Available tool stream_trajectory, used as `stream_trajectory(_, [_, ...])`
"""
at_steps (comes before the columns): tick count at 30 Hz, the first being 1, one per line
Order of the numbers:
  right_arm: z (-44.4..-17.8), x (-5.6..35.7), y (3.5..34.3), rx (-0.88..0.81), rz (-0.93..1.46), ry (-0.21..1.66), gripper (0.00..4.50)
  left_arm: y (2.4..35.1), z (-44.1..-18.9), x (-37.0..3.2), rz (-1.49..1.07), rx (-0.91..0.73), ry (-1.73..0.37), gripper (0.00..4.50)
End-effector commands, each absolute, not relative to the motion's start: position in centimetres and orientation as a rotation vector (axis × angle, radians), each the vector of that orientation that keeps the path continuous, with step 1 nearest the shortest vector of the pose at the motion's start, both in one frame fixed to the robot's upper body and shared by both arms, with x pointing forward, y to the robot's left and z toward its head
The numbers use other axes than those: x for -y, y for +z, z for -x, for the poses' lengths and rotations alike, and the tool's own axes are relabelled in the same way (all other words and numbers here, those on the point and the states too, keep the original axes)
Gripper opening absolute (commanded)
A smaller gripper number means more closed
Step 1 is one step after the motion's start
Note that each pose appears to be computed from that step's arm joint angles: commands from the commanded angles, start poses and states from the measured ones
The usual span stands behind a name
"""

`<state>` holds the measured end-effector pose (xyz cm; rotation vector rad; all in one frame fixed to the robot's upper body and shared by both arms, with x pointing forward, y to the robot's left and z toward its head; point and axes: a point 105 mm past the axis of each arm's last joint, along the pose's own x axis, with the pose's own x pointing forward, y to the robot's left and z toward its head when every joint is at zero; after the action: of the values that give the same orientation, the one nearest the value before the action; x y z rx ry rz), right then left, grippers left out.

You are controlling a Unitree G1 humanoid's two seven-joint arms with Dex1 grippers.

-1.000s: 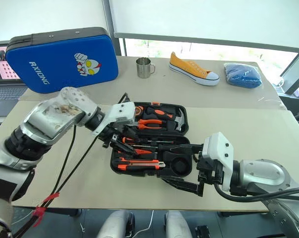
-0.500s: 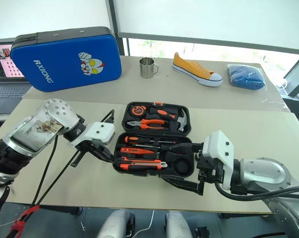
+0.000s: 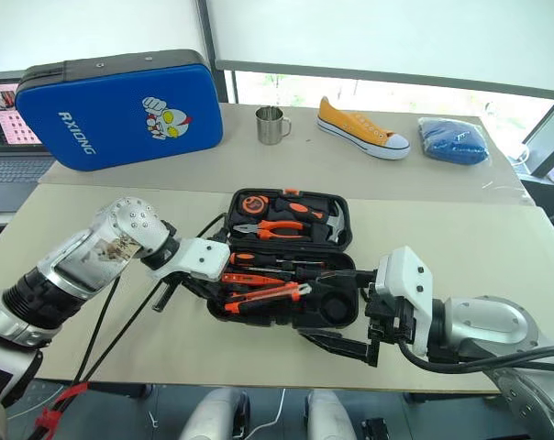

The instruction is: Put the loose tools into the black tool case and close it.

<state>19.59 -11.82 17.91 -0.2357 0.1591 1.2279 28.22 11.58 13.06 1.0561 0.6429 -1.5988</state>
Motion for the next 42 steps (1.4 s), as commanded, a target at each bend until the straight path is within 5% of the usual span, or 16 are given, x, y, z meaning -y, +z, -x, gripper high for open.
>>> stream_trajectory(1, [-19.3, 11.9, 18.6, -0.128, 0.268, 1.235, 4.50, 11.8, -28.1, -11.9, -1.095, -0.675, -1.602, 0.05])
stream_trajectory(13, [-19.2, 11.7, 18.5, -0.132, 0.264, 1.238, 4.50, 18.2, -28.5, -8.9, -0.918, -0.499, -1.704, 0.05])
stream_trajectory(20, [-19.2, 11.6, 18.7, -0.129, 0.268, 1.234, 4.50, 15.9, -30.7, -4.5, -1.029, -0.443, -1.661, 0.05])
stream_trajectory(34, [-18.9, 11.6, 18.7, -0.143, 0.256, 1.197, 4.50, 12.6, -29.1, -3.9, -1.147, -0.463, -1.783, 0.05])
stream_trajectory(42, [-18.9, 11.5, 18.8, -0.146, 0.255, 1.192, 4.50, 14.8, -30.2, -2.7, -1.097, -0.374, -1.731, 0.05])
